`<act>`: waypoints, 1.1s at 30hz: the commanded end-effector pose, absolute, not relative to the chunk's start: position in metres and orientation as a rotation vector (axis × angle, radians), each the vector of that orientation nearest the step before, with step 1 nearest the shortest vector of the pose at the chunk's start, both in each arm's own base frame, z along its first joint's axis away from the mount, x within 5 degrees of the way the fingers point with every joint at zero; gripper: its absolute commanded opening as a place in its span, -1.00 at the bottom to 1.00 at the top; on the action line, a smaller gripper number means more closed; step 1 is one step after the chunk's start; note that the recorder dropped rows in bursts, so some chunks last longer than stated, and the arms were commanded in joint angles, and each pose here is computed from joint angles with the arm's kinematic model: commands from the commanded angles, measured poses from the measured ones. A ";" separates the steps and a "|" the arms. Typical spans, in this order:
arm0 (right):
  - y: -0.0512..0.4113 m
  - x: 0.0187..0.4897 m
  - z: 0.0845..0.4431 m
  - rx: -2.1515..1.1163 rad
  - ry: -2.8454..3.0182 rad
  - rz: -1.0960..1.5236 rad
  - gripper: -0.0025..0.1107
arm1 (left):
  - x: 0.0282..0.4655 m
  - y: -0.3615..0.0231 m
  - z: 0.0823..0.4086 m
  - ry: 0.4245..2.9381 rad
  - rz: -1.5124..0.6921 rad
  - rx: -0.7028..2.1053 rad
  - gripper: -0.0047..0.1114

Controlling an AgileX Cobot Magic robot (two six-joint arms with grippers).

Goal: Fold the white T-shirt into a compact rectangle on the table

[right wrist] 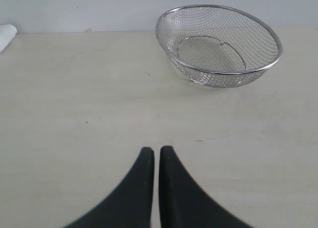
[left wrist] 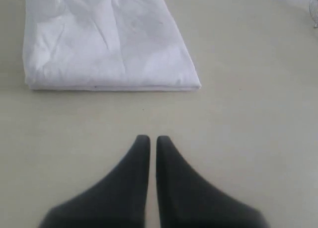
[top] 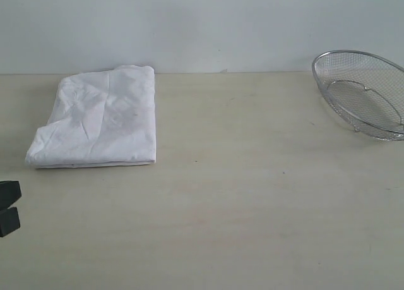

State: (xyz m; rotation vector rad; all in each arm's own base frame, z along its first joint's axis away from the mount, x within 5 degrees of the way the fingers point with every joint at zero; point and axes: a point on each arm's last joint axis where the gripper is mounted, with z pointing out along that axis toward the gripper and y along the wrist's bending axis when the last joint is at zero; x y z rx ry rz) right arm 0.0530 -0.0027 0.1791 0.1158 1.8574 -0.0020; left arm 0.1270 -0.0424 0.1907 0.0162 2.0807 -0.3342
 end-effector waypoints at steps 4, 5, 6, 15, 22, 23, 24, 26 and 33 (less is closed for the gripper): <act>-0.003 0.053 0.180 0.125 1.846 -0.010 -0.96 | 0.119 -0.027 0.216 1.848 -0.272 -0.030 -0.84; -0.003 0.053 0.180 0.125 1.846 -0.010 -0.96 | 0.115 -0.023 0.222 1.806 -0.265 -0.046 -0.84; -0.003 0.053 0.180 0.125 1.846 -0.010 -0.96 | 0.110 -0.020 0.227 1.764 -0.269 -0.064 -0.84; -0.003 0.053 0.180 0.129 1.845 -0.007 -0.96 | 0.062 -0.004 0.256 1.421 -0.190 -0.031 -0.84; -0.003 0.053 0.180 0.129 1.845 -0.007 -0.96 | 0.056 -0.013 0.241 1.497 -0.536 -0.196 -0.84; -0.003 0.053 0.180 0.129 1.845 -0.007 -0.96 | 0.051 -0.017 0.237 1.518 -0.659 -0.238 -0.84; -0.003 0.053 0.180 0.129 1.845 -0.007 -0.96 | 0.048 -0.020 0.233 1.540 -0.732 -0.256 -0.84; -0.003 0.053 0.180 0.129 1.845 -0.007 -0.96 | 0.047 -0.024 0.228 1.611 -0.806 -0.295 -0.84; -0.003 0.053 0.180 0.128 1.845 -0.007 -0.96 | 0.049 -0.016 0.221 1.666 -0.495 -0.161 -0.84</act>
